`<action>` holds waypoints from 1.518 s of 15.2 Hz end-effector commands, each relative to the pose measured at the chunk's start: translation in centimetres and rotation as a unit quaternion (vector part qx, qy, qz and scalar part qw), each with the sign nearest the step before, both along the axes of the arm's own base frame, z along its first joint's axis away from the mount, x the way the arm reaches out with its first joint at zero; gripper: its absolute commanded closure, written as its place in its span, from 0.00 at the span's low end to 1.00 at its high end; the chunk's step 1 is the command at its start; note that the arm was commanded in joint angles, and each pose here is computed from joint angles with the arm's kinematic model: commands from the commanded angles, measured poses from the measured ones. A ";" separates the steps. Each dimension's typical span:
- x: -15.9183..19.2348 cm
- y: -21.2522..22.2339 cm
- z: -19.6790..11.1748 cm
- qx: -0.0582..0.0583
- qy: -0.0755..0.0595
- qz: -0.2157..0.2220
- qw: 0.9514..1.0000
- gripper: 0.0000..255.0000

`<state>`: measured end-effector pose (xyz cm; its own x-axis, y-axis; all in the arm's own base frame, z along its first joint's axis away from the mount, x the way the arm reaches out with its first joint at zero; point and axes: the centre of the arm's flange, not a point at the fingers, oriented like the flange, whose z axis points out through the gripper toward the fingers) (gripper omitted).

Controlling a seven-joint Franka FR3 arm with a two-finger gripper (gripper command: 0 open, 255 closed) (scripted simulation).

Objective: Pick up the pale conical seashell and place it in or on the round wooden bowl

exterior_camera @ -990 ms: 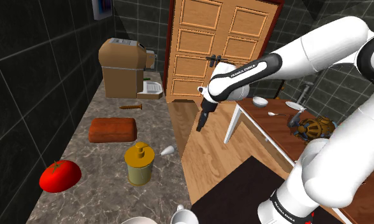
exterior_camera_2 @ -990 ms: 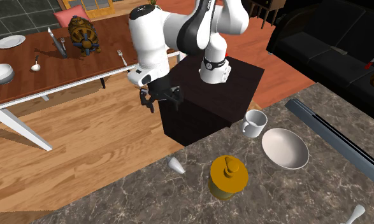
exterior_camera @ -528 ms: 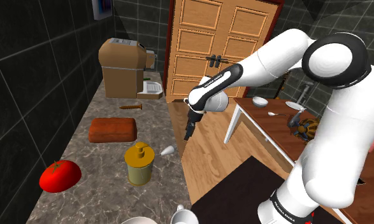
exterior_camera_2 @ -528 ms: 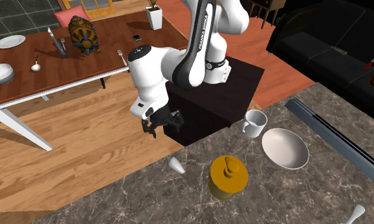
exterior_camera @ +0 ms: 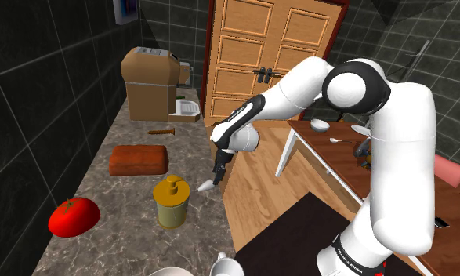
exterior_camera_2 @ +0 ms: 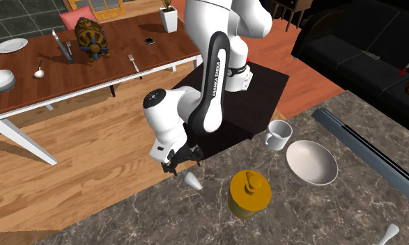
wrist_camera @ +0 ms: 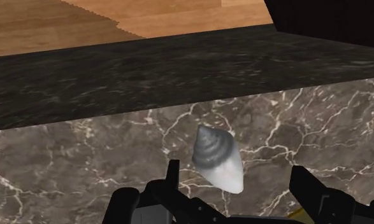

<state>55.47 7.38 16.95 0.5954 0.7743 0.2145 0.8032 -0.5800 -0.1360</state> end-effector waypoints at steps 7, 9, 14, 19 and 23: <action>0.6 1.4 -4.4 0.002 0.000 0.006 1.000 0.00; 0.6 1.4 -4.4 0.002 0.000 0.006 1.000 0.00; 0.6 1.4 -4.4 0.002 0.000 0.006 1.000 0.00; 0.6 1.4 -4.4 0.002 0.000 0.006 1.000 1.00; 0.6 1.4 -4.4 0.002 0.000 0.006 1.000 1.00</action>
<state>56.04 8.74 12.52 0.5865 0.7800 0.2183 0.8098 -0.5703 -0.1379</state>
